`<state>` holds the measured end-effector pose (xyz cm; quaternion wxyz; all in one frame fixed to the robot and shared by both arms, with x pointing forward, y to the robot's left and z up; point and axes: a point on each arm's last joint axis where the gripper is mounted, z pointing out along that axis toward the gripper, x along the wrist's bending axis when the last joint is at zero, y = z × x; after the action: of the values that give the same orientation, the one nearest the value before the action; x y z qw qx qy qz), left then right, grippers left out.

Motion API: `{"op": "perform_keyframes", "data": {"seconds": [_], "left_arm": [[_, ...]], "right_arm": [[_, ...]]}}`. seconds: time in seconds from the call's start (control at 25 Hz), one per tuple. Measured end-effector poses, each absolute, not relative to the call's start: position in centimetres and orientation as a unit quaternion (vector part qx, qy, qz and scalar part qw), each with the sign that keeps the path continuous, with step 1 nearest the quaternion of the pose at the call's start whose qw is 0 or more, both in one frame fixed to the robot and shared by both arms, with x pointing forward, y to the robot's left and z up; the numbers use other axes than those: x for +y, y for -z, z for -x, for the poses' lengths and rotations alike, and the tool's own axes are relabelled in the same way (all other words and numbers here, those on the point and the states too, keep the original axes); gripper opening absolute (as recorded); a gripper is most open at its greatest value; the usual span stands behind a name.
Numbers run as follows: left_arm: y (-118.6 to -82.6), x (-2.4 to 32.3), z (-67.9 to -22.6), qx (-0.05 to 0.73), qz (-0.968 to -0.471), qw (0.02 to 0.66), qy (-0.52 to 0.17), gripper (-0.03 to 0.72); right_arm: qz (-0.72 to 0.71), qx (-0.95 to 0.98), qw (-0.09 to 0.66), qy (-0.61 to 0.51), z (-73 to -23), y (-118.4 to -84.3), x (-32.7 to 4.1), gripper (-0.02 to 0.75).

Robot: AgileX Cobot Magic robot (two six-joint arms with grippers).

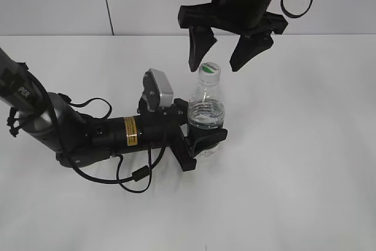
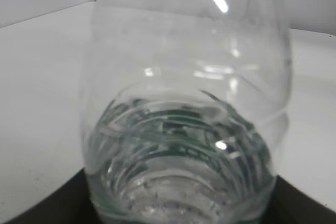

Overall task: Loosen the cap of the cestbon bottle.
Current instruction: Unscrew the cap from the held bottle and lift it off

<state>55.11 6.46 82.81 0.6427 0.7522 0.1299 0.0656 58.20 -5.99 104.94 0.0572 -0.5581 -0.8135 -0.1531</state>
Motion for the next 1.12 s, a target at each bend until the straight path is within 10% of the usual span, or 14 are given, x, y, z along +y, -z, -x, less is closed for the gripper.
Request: {"op": "perform_keyframes", "data": {"seconds": [1.12], "left_arm": [[-82.80, 6.46, -55.10, 0.130, -0.752, 0.643, -0.065, 0.403]], "right_arm": [[0.539, -0.826, 0.063, 0.154, -58.24, -104.57, -5.79, 0.587]]}}
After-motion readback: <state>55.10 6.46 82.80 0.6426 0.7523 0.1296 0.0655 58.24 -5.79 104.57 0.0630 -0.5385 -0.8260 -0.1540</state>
